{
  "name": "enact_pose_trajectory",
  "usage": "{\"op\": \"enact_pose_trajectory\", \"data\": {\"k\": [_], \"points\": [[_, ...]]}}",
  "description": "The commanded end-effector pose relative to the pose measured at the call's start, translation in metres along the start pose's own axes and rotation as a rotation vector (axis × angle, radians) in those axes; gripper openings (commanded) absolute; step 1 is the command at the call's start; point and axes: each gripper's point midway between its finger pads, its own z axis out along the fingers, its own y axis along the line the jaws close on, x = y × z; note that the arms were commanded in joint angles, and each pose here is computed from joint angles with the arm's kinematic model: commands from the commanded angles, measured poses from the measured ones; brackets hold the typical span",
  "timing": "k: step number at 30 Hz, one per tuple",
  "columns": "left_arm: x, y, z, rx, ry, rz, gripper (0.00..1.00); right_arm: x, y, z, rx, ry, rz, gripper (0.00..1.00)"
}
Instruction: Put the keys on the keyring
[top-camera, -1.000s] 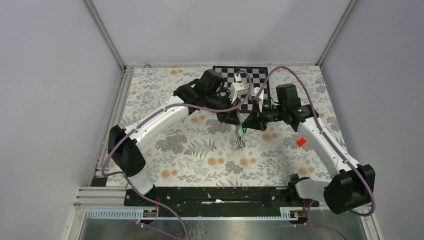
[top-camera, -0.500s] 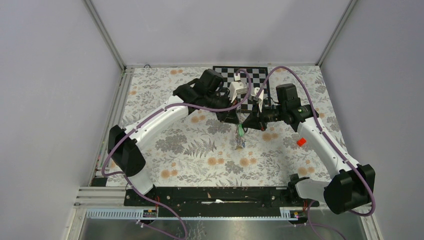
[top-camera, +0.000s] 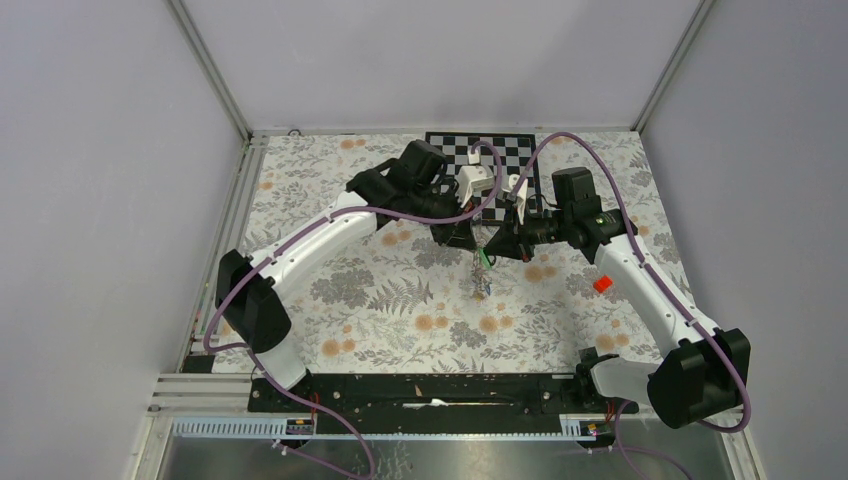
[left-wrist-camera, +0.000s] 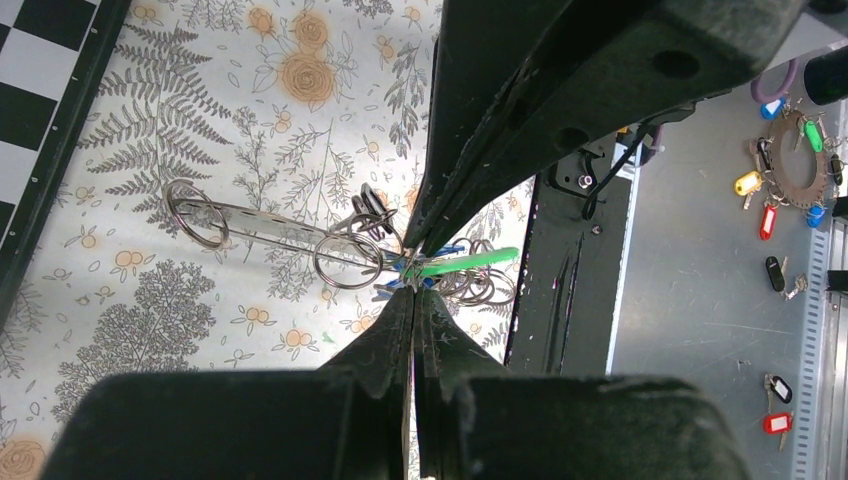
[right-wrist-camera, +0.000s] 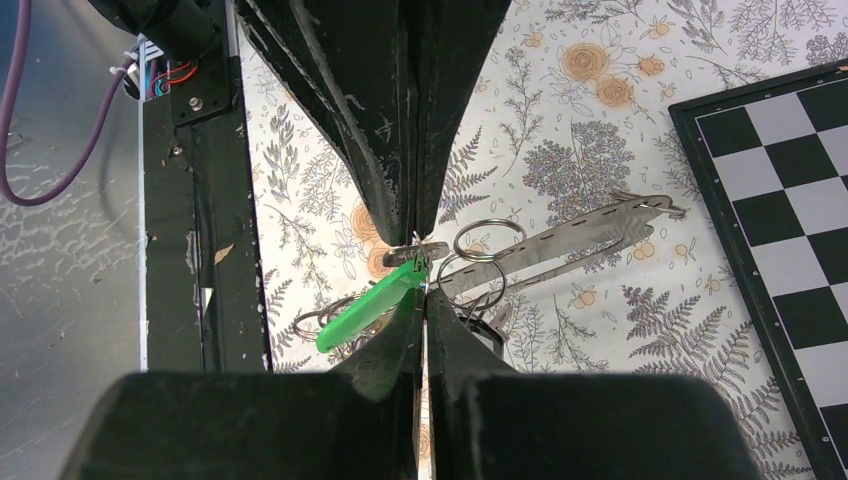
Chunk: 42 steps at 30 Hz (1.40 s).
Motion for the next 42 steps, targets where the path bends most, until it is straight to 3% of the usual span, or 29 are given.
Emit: {"op": "enact_pose_trajectory", "data": {"k": [1,24,30,42], "points": [[-0.008,0.005,-0.003,-0.01,-0.01,0.027,0.0,-0.021,0.003,-0.003,0.0,-0.046,-0.058,0.0],[-0.015,-0.015,-0.003,0.124,0.021,0.159,0.0,-0.022,-0.009,-0.005,0.063,-0.03,-0.075,0.0],[-0.006,-0.014,0.003,0.171,0.079,0.129,0.0,-0.023,-0.01,-0.007,0.08,-0.026,-0.083,0.0],[-0.008,-0.03,0.014,0.318,0.076,0.003,0.0,-0.022,-0.012,-0.009,0.1,-0.014,-0.091,0.0]]}}
